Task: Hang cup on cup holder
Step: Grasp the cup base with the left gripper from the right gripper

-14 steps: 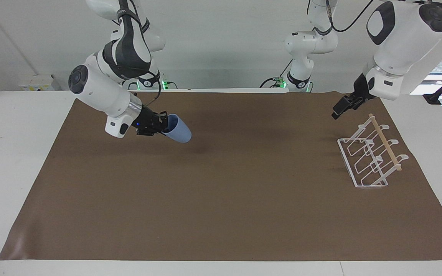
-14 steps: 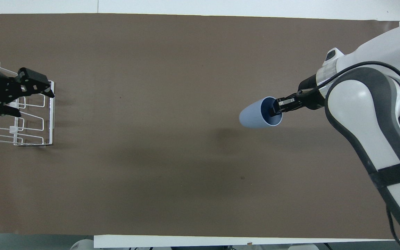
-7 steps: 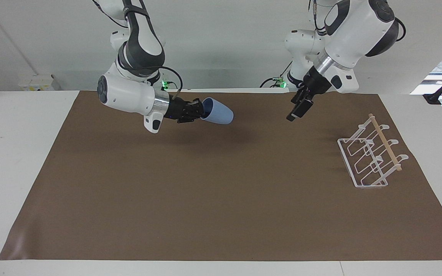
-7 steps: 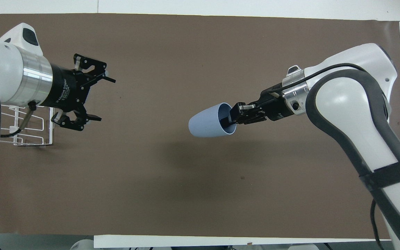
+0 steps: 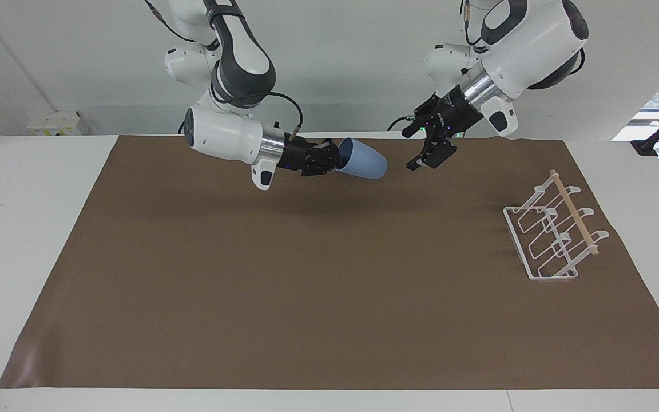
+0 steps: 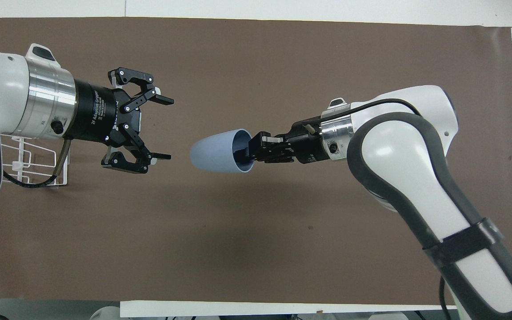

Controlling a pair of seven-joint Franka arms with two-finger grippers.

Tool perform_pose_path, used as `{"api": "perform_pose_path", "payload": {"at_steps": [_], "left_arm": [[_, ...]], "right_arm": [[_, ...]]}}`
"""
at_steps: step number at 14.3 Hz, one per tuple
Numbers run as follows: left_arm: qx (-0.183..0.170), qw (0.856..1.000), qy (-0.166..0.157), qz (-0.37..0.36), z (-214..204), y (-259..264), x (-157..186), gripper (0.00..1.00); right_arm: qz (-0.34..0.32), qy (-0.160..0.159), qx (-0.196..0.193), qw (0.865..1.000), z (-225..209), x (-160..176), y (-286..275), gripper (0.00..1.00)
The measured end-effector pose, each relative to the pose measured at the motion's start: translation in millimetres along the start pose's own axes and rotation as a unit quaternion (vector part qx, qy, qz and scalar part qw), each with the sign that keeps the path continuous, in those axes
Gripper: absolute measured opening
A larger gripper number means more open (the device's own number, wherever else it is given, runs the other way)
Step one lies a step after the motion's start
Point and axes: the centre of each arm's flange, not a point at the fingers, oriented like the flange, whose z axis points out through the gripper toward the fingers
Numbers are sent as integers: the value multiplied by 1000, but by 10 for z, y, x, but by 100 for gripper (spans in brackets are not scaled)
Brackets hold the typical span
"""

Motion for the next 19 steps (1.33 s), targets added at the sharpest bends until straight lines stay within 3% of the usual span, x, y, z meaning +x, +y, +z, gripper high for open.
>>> {"api": "perform_pose_path", "payload": {"at_steps": [4,9,14,16,18,19], "left_arm": [[22,999,3,-29,206,-144,-195,100],[37,998,31,-37,527,-193,-46,100],[30,998,43,-36,793,-195,115,100],[26,998,44,-26,873,-207,129,96],[18,999,51,2,889,-207,107,80],[14,999,51,7,897,-209,89,80]], "right_arm": [[1,15,1,1000,225,-103,-111,6],[5,22,-1,1000,281,-130,-141,6],[5,23,-1,1000,269,-121,-134,6],[7,23,-2,1000,266,-118,-115,6],[8,23,-2,1000,257,-124,-101,6],[9,25,-2,1000,237,-120,-96,6]]}}
